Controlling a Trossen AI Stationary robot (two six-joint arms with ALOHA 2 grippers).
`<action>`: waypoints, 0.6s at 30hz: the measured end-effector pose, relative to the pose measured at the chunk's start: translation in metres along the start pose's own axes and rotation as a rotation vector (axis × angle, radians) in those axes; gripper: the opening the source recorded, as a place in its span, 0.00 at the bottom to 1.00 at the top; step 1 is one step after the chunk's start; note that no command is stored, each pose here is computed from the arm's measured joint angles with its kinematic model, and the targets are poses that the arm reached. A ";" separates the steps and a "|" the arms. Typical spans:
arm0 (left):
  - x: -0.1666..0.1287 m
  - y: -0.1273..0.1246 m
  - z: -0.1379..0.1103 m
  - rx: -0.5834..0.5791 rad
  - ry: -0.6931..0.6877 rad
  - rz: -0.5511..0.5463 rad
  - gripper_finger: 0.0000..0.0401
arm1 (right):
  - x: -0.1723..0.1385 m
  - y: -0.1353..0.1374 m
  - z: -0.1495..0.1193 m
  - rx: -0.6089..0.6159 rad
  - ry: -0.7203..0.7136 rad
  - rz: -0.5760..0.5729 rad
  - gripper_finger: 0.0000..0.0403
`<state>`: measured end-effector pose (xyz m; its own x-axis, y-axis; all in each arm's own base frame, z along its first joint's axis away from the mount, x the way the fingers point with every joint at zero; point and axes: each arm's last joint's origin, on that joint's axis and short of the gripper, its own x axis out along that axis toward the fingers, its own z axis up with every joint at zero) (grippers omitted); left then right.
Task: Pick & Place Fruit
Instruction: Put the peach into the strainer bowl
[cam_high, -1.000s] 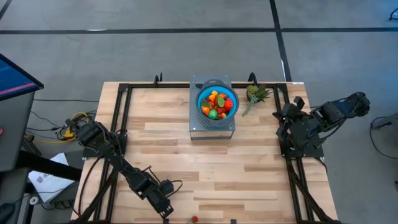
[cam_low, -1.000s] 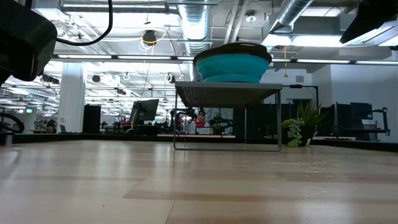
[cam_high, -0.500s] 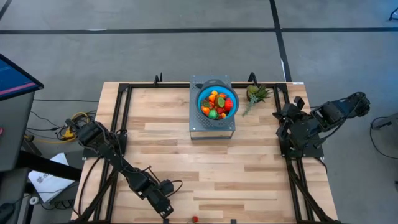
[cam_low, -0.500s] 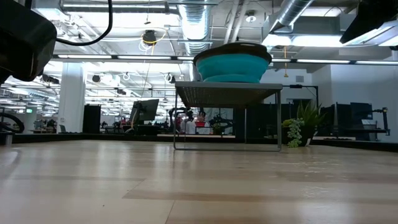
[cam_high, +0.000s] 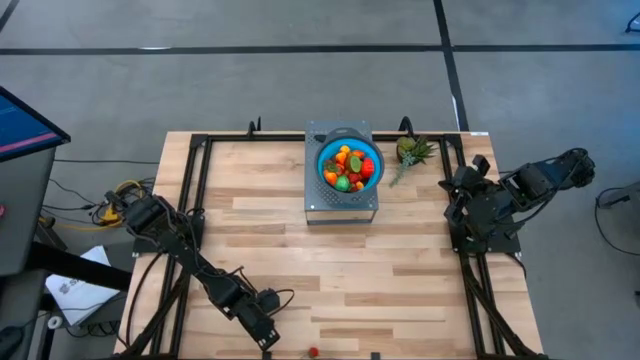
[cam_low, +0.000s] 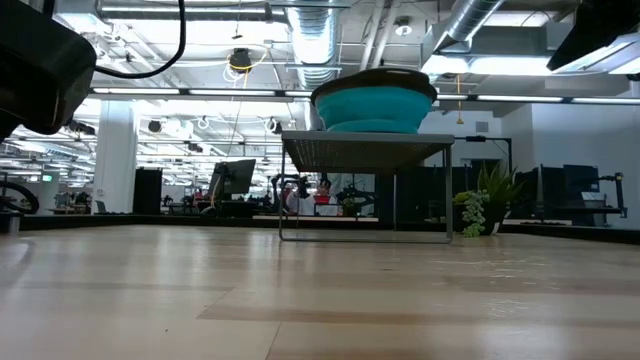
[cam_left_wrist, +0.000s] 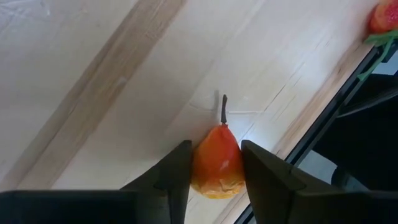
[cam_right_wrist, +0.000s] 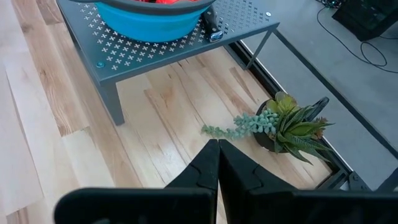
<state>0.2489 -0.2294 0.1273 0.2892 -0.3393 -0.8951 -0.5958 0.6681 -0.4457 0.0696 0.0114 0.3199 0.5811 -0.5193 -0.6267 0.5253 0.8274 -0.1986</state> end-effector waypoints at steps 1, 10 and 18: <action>0.000 0.000 0.000 -0.001 0.001 0.000 0.31 | 0.000 0.000 0.000 -0.003 0.003 -0.002 0.00; -0.004 -0.001 0.003 -0.005 -0.012 -0.010 0.31 | 0.000 -0.003 -0.004 -0.038 0.050 -0.004 0.00; -0.008 -0.001 0.018 -0.037 -0.049 -0.031 0.31 | 0.000 -0.005 -0.006 -0.057 0.064 -0.016 0.00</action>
<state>0.2608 -0.2153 0.1344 0.3436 -0.3262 -0.8806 -0.6126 0.6329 -0.4735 0.0633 0.0090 0.3165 0.5308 -0.5194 -0.6697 0.4969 0.8308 -0.2506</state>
